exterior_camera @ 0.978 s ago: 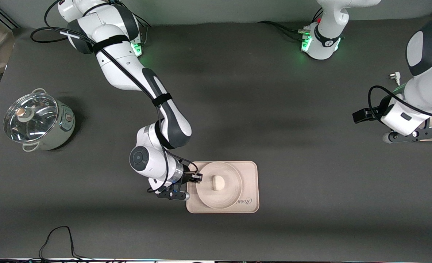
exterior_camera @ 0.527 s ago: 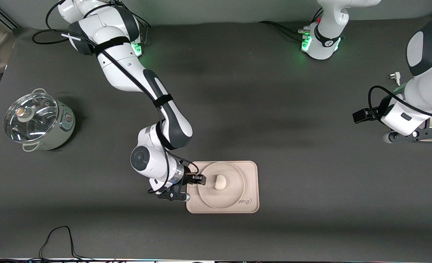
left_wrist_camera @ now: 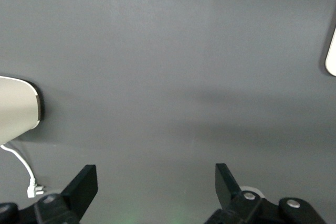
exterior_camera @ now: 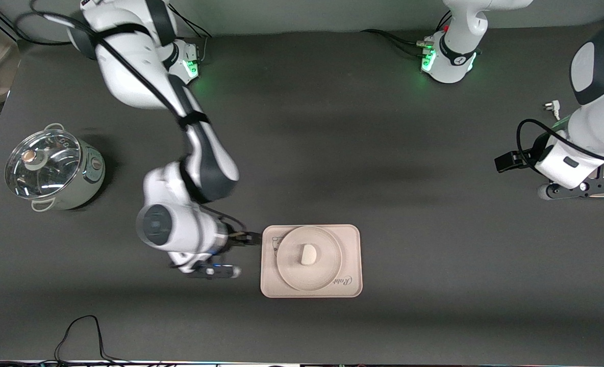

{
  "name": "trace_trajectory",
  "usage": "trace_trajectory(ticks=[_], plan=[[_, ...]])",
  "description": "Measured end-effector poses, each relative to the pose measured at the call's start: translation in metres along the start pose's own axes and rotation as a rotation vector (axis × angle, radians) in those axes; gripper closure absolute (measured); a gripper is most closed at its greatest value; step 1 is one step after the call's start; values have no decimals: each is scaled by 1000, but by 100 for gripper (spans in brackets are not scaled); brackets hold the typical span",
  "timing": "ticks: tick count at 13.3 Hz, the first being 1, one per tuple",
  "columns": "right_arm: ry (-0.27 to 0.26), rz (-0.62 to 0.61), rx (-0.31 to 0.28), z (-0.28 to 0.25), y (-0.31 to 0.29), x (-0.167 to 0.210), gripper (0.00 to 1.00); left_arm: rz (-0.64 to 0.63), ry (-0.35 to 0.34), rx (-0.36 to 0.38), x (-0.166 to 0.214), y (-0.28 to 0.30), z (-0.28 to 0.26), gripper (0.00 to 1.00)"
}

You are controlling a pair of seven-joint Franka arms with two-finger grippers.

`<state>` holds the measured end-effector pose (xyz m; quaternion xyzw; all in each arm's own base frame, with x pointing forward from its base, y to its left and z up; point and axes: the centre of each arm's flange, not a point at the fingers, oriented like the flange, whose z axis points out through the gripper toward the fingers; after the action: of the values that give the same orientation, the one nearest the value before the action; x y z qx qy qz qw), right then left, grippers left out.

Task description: Place bun in plate and plate on tray

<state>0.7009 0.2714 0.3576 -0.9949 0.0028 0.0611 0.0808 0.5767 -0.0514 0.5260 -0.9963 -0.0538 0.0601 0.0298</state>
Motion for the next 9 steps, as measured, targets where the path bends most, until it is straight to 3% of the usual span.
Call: trace_trajectory(ticks=[2,6,9], plan=[[-29,-26,-23,-80,46,-17,0,0,50,-10,-2,0,-8,0],[26,-12,-144,-209,129,-75,0,19,95,-18,-17,5,-14,0],[64,6,-140,-257,184,-127,0,46,111,-19,-20,4,-22,0]])
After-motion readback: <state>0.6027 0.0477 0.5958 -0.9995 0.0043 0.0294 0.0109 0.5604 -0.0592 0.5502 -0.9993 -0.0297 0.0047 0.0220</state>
